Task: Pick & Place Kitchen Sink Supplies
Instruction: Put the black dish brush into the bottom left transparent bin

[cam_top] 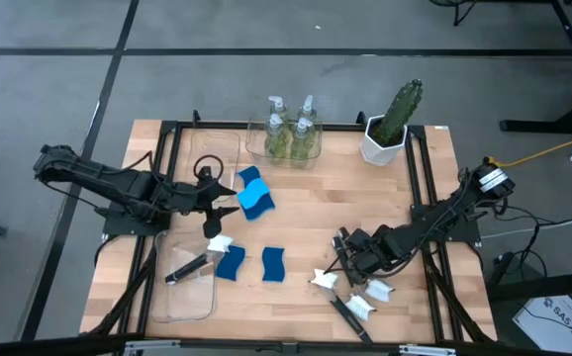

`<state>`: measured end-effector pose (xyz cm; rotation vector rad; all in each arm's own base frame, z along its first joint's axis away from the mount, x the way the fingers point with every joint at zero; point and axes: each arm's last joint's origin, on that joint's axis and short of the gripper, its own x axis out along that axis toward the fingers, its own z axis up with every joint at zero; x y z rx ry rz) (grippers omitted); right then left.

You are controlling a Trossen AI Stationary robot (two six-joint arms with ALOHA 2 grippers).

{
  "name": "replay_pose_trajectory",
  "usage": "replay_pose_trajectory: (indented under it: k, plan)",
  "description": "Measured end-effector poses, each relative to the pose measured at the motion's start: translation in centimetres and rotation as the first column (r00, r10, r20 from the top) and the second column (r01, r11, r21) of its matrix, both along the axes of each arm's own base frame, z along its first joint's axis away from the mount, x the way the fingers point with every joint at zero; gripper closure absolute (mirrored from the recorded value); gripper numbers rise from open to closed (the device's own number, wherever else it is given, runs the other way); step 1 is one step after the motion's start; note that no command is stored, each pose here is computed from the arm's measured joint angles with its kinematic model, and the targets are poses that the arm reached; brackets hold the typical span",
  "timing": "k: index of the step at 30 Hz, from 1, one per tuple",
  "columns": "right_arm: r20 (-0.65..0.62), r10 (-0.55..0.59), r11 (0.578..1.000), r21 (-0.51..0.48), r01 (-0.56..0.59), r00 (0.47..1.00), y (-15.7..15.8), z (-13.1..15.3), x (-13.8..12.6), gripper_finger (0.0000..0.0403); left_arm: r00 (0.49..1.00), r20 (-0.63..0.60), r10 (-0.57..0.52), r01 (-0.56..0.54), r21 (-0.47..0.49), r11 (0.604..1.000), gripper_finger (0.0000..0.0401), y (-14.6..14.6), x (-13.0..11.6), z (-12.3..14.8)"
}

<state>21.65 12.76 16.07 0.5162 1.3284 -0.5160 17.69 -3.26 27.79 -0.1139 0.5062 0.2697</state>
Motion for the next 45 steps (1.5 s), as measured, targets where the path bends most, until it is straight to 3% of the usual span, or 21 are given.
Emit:
replay_pose_trajectory:
  k: [7, 15, 22, 29, 33, 36, 40, 45]
  plan:
    - [-0.028, -0.019, 1.0, -0.014, 0.018, 0.999, -0.3, -0.6, -0.4, 0.0198, 1.0, -0.002, -0.001, 0.001, 0.0, 1.0, 0.0194, -0.1, 0.3, -0.1]
    - [-0.041, -0.085, 0.996, 0.02, 0.086, 0.995, -0.3, -1.0, -0.2, 0.0306, 1.0, 0.009, 0.03, -0.03, 0.032, 0.999, 0.0194, 0.0, 0.2, 0.0]
    - [0.003, -0.091, 0.996, -0.008, 0.091, 0.996, -1.0, -0.6, 0.2, 0.0311, 0.998, 0.014, 0.067, -0.068, 0.071, 0.995, 0.0194, 0.2, 0.2, 0.0]
    - [0.236, -0.098, 0.975, -0.17, 0.14, 0.967, -2.8, 2.7, 1.4, 0.0311, 0.996, 0.041, 0.08, -0.083, 0.071, 0.994, 0.0194, 0.2, 0.3, 0.2]
    - [0.435, -0.076, 0.936, -0.279, 0.215, 0.897, -3.8, 4.9, 2.9, 0.0311, 0.992, 0.101, 0.069, -0.077, 0.084, 0.993, 0.0194, 0.1, 0.7, 0.8]
    - [0.567, 0.012, 0.922, -0.324, 0.21, 0.824, -4.1, 6.5, 4.8, 0.0311, 0.987, 0.15, 0.049, -0.063, 0.095, 0.993, 0.0194, 0.0, 0.9, 1.3]
    - [0.708, 0.197, 0.903, -0.4, 0.155, 0.678, -4.0, 8.9, 7.1, 0.0311, 0.978, 0.208, 0.003, -0.017, 0.062, 0.998, 0.0194, -0.2, 1.4, 1.8]
    - [0.785, 0.391, 0.84, -0.518, 0.162, 0.481, -3.7, 12.0, 8.5, 0.0311, 0.959, 0.251, -0.129, 0.119, 0.055, 0.991, 0.0194, -0.9, 2.6, 1.9]
